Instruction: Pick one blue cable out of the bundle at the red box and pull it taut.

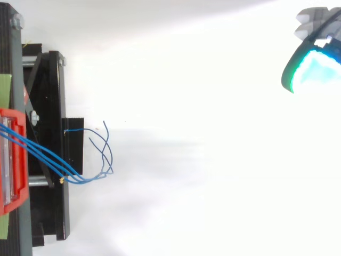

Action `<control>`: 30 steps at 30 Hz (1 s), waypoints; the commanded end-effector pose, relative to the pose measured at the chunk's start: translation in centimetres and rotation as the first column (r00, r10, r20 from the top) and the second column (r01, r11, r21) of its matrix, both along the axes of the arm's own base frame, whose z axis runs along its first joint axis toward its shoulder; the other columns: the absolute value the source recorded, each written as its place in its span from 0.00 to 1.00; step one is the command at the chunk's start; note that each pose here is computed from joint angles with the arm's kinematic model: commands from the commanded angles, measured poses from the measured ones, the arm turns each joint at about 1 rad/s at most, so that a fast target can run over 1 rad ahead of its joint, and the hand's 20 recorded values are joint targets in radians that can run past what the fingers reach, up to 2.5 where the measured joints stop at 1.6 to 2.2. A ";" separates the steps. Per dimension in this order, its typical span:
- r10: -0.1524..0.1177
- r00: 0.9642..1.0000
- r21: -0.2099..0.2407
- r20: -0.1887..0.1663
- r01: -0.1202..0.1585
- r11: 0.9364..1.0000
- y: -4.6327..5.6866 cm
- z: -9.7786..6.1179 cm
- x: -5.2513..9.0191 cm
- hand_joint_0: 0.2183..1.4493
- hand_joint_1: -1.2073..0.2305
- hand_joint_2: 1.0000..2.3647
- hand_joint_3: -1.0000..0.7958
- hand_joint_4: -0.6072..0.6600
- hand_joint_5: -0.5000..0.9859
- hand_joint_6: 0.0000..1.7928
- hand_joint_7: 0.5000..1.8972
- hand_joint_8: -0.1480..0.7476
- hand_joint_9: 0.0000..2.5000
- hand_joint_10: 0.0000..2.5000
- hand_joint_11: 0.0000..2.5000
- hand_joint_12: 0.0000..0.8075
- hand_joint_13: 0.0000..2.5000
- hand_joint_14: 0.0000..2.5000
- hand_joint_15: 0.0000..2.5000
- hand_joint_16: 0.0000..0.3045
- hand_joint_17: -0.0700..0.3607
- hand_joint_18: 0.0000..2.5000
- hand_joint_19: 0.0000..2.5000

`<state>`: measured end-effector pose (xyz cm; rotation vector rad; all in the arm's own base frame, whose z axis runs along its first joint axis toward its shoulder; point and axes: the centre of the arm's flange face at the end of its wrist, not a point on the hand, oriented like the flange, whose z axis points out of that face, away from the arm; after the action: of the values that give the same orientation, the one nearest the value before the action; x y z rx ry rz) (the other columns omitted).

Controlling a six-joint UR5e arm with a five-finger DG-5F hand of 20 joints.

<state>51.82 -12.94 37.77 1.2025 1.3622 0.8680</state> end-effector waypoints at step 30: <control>-0.029 0.995 0.047 0.090 0.025 0.999 0.7 -4.3 4.5 0.25 0.40 0.00 0.28 0.76 0.20 0.28 0.17 0.50 0.11 0.00 0.00 0.50 0.03 0.00 0.02 0.22 0.51 0.05 0.08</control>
<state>55.45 -12.51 34.67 1.1956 1.2641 0.9175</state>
